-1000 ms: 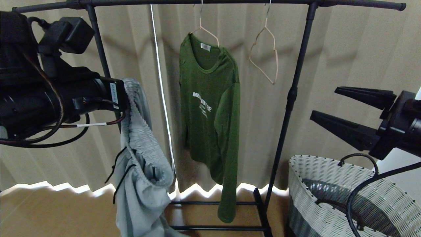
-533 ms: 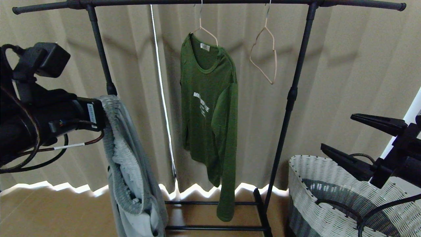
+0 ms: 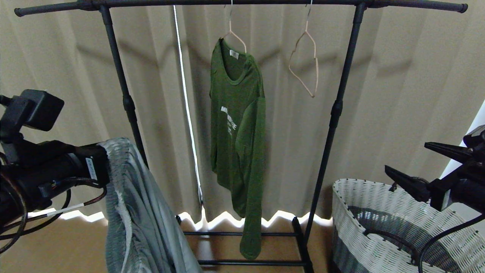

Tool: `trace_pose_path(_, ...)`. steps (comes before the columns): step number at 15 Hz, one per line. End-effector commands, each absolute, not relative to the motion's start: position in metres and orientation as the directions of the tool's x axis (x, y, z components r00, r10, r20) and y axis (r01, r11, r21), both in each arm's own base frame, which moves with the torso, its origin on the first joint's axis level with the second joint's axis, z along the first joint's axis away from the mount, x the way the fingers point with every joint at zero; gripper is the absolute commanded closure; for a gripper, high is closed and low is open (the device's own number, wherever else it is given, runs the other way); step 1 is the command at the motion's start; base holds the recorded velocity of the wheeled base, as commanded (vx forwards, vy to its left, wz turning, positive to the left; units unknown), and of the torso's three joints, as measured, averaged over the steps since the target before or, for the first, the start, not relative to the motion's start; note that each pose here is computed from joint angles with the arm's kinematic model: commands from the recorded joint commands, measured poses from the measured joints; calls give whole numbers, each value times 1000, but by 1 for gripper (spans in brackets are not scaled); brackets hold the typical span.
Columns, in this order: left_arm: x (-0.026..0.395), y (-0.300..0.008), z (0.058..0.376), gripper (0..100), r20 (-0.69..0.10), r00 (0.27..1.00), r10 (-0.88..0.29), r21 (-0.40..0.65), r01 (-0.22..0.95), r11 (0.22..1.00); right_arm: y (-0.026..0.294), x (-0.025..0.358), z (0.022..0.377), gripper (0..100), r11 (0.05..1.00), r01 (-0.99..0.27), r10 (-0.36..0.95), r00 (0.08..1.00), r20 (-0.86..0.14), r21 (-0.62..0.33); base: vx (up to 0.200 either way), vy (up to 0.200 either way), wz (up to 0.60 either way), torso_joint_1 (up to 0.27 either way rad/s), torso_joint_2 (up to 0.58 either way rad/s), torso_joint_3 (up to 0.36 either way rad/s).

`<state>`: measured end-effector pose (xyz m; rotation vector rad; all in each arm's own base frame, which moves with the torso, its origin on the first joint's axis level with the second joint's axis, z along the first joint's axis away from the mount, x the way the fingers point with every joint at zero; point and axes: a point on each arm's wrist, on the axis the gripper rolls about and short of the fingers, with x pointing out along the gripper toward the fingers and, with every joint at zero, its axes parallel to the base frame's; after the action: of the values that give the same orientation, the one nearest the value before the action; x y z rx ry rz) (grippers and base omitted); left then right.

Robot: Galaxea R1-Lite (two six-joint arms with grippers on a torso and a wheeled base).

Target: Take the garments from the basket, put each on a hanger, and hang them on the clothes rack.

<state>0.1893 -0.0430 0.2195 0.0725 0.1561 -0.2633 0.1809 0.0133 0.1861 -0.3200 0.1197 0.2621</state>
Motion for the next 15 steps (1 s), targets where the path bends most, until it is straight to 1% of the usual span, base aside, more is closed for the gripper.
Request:
trace_pose_path(1,174,-41,226,100,-119,945,-305,47,312,949,-3,191,185,0,923,-190,140,976,-170,-334,0,0,0,0,0,0)
trace_pose_path(2,171,-40,226,100,-113,946,-305,47,312,949,-7,192,184,0,922,-174,119,978,-174,-347,0,0,0,0,0,0)
trace_pose_path(6,167,-39,226,100,-110,946,-304,46,310,950,-14,194,188,0,927,-136,84,984,-159,-350,0,0,0,0,0,0)
trace_pose_path(8,168,-39,226,100,-108,947,-304,45,310,950,-14,195,191,0,926,-132,84,985,-149,-353,0,0,0,0,0,0)
trace_pose_path(10,167,-39,227,100,-104,947,-304,45,310,950,-14,193,186,0,927,-139,84,982,-167,-348,0,0,0,0,0,0)
trace_pose_path(15,166,-39,228,100,-99,947,-305,44,311,949,-14,194,185,0,930,-142,87,981,-171,-338,0,0,0,0,0,0)
